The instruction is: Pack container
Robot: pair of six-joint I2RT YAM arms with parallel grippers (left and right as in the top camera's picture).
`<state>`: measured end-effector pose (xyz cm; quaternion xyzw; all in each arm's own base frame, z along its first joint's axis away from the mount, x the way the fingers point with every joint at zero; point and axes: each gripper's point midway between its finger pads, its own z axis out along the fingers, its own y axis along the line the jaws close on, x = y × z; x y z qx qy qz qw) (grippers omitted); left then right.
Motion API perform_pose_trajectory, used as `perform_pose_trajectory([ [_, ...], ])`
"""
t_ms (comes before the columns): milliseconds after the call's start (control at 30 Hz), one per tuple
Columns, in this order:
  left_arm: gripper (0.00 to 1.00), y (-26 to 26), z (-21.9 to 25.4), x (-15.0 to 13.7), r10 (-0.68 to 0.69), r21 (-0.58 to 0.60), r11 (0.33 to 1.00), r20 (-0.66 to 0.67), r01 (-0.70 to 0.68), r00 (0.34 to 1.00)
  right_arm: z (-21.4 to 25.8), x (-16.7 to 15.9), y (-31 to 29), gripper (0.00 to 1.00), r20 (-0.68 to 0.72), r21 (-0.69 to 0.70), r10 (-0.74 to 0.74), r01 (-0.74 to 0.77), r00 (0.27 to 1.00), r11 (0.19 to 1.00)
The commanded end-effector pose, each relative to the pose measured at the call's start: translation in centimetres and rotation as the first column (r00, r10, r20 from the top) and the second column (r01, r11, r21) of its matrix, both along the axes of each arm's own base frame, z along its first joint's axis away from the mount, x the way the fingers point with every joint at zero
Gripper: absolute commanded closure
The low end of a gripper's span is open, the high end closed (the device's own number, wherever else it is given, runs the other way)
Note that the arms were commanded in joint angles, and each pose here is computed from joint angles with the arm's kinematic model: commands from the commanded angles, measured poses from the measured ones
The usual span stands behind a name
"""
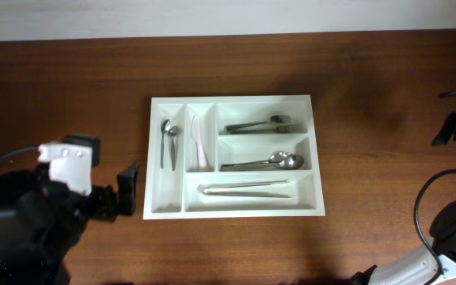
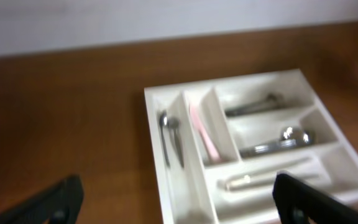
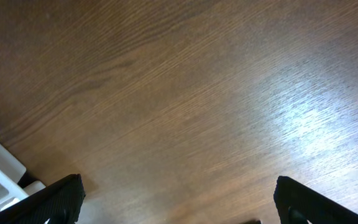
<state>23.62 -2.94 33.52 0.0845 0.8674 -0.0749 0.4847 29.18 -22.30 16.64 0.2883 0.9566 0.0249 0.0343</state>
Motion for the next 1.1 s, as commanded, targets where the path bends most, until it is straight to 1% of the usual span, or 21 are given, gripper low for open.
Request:
perform_pose_trajectory([
  [0, 0.01, -1.2, -1.8, 1.2, -0.108, 0.026, 0.994, 0.022, 0.107, 0.994, 0.5, -0.1, 0.0, 0.01, 0.015, -0.003, -0.015, 0.015, 1.0, 1.0],
  [67, 0.01, -1.6, -2.5, 2.3, -0.153, 0.055, 0.987, 0.066, 0.15, 0.986, 0.5, -0.1, 0.0, 0.01, 0.015, -0.003, -0.015, 0.015, 1.0, 1.0],
  [200, 0.01, -1.5, -3.8, 3.5, -0.155, 0.071, 0.987, 0.12, 0.147, 0.981, 0.5, -0.1, 0.0, 0.01, 0.015, -0.003, -0.015, 0.015, 1.0, 1.0],
  [300, 0.01, -1.5, -4.7, 3.1, -0.155, 0.081, 0.986, 0.163, 0.144, 0.974, 0.5, -0.1, 0.0, 0.01, 0.015, -0.003, -0.015, 0.015, 1.0, 1.0],
  [433, 0.01, -1.4, -5.6, 1.7, -0.149, 0.099, 0.987, 0.227, 0.129, 0.962, 0.5, -0.1, 0.0, 0.01, 0.015, -0.003, -0.015, 0.015, 1.0, 1.0],
  [633, 0.01, -0.4, -7.0, 0.3, -0.093, 0.139, 0.989, 0.332, 0.049, 0.939, 0.5, -0.1, 0.0, 0.01, 0.015, -0.003, -0.015, 0.015, 1.0, 1.0],
  [833, 0.01, -0.3, -8.3, -0.1, -0.089, 0.156, 0.988, 0.465, 0.017, 0.881, 0.5, -0.1, 0.0, 0.01, 0.015, -0.003, -0.015, 0.015, 1.0, 1.0],
  [1067, 0.01, -0.5, -10.5, 0.7, -0.109, 0.167, 0.986, 0.58, 0.014, 0.807, 0.5, -0.1, 0.0, 0.01, 0.015, -0.003, -0.015, 0.015, 1.0, 1.0],
])
